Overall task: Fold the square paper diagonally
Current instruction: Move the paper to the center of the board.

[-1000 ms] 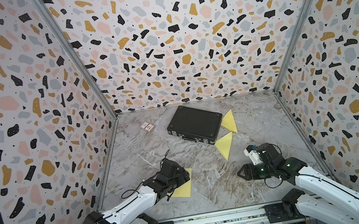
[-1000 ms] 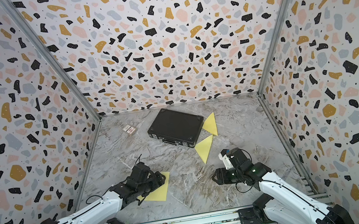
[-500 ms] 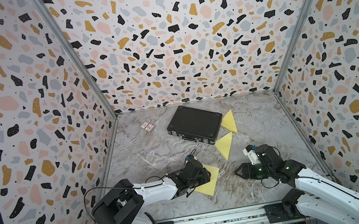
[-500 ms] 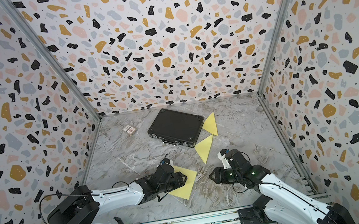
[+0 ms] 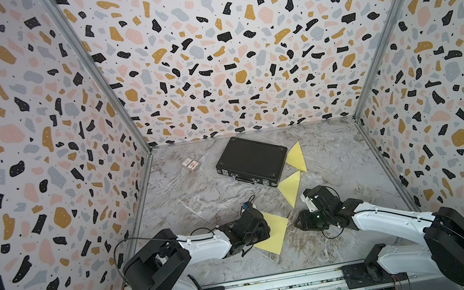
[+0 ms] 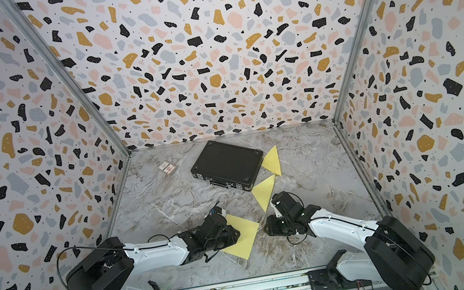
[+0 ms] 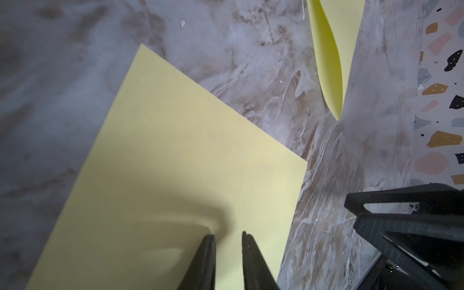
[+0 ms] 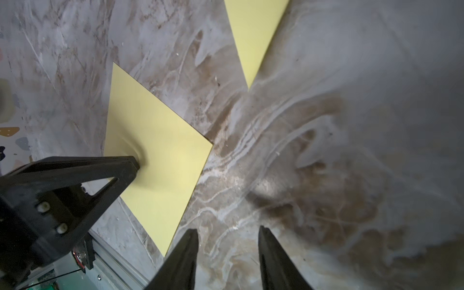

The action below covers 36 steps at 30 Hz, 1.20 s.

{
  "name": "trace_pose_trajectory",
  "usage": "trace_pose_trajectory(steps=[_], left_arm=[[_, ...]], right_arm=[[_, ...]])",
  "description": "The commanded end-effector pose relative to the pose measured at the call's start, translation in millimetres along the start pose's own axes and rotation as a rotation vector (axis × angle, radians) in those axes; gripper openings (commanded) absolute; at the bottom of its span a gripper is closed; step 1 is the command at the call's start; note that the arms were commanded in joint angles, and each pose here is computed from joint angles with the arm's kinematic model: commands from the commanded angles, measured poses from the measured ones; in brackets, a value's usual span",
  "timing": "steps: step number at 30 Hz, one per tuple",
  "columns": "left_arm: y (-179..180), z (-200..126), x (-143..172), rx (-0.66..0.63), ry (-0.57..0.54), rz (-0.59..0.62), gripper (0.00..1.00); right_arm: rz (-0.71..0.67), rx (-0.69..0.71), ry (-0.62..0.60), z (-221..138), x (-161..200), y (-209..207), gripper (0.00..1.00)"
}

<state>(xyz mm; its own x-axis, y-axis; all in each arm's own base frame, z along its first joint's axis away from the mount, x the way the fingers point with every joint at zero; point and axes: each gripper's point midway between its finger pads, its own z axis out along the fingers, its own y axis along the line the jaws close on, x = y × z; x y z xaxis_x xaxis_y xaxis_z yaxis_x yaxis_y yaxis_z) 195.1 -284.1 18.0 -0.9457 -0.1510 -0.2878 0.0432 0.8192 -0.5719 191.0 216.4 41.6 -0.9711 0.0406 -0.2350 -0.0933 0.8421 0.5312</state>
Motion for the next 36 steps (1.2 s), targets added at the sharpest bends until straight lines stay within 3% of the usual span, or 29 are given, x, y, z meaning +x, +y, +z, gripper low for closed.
trace_pose_trajectory(steps=[1,12,30,36], left_arm=[[90.7,-4.9,66.6,-0.308,0.235,0.003,0.23],[95.9,-8.4,71.6,-0.338,0.247,0.027,0.19],[102.0,-11.2,74.2,-0.351,0.241,0.020,0.19],[104.9,-11.5,75.6,-0.355,0.239,0.016,0.19]], right_arm=[[-0.012,0.002,-0.055,2.6,-16.7,7.6,0.44],[-0.002,-0.016,-0.026,29.6,-20.3,16.0,0.43],[0.003,-0.119,-0.014,38.5,-10.1,42.8,0.44],[0.002,0.094,-0.096,16.4,-24.3,14.0,0.48]])
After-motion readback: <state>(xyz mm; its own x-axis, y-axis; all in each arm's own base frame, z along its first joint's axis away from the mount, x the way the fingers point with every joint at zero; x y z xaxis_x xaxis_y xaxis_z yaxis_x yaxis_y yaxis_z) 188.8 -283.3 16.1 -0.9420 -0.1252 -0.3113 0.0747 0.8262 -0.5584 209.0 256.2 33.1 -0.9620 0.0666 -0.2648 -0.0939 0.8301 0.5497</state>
